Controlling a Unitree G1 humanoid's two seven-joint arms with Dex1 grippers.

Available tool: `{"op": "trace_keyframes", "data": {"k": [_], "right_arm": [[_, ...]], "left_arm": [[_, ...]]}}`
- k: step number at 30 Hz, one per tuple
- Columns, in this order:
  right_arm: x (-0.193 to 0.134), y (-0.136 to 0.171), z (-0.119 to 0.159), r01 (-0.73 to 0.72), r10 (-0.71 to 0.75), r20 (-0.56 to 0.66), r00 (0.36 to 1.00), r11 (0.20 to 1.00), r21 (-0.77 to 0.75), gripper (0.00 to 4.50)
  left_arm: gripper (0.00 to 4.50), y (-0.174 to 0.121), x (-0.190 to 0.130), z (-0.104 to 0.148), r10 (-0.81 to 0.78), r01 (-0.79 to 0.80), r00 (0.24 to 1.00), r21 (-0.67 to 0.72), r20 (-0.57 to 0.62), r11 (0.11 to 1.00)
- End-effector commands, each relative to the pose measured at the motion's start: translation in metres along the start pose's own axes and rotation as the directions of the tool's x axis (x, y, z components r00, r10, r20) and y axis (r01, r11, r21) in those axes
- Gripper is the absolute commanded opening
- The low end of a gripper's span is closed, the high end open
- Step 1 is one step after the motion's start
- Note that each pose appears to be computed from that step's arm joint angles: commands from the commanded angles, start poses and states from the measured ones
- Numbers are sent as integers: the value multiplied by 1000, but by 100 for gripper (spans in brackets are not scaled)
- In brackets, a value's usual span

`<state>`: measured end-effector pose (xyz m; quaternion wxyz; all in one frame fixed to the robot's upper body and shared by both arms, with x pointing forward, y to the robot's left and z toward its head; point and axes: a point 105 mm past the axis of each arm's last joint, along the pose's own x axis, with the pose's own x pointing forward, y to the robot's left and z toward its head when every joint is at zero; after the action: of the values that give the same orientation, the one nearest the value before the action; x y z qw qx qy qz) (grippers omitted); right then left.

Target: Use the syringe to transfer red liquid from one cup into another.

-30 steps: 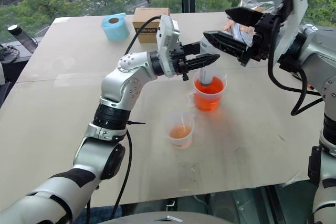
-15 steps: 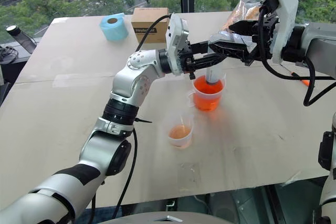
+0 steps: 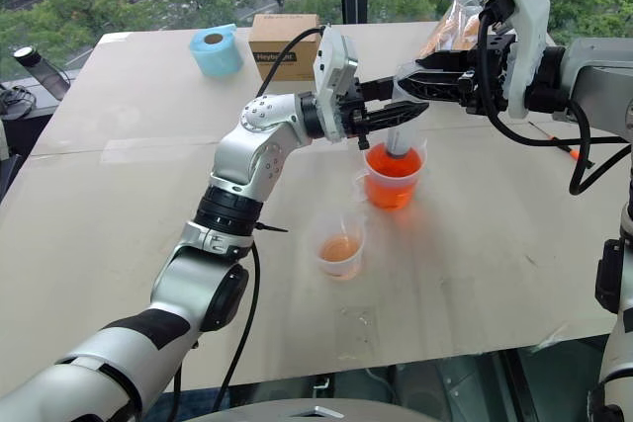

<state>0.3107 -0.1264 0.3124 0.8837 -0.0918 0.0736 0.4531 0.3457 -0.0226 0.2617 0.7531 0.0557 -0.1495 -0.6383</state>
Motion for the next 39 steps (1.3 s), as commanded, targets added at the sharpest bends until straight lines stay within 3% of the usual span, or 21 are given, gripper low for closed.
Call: {"op": "trace_keyframes", "data": {"k": [1, 11, 28, 34, 39], "right_arm": [[-6, 2, 15, 10, -8, 40, 999, 999, -30, 139], [-17, -16, 41, 77, -85, 148, 985, 995, 58, 139], [-30, -27, 62, 132, -146, 207, 967, 988, 82, 139], [-27, -23, 57, 105, -116, 189, 975, 992, 67, 139], [-28, -25, 57, 130, -136, 195, 971, 991, 39, 375]], "left_arm": [[145, -3, 5, 13, -24, 23, 999, 44, 34, 999], [145, -9, 6, 1, -39, 39, 999, 1, 14, 999], [145, -17, 8, -16, -53, 53, 999, -38, 3, 998], [145, -17, 9, -15, -49, 49, 999, -33, 11, 998], [145, -13, 9, -11, -30, 31, 999, -22, 28, 999]]}}
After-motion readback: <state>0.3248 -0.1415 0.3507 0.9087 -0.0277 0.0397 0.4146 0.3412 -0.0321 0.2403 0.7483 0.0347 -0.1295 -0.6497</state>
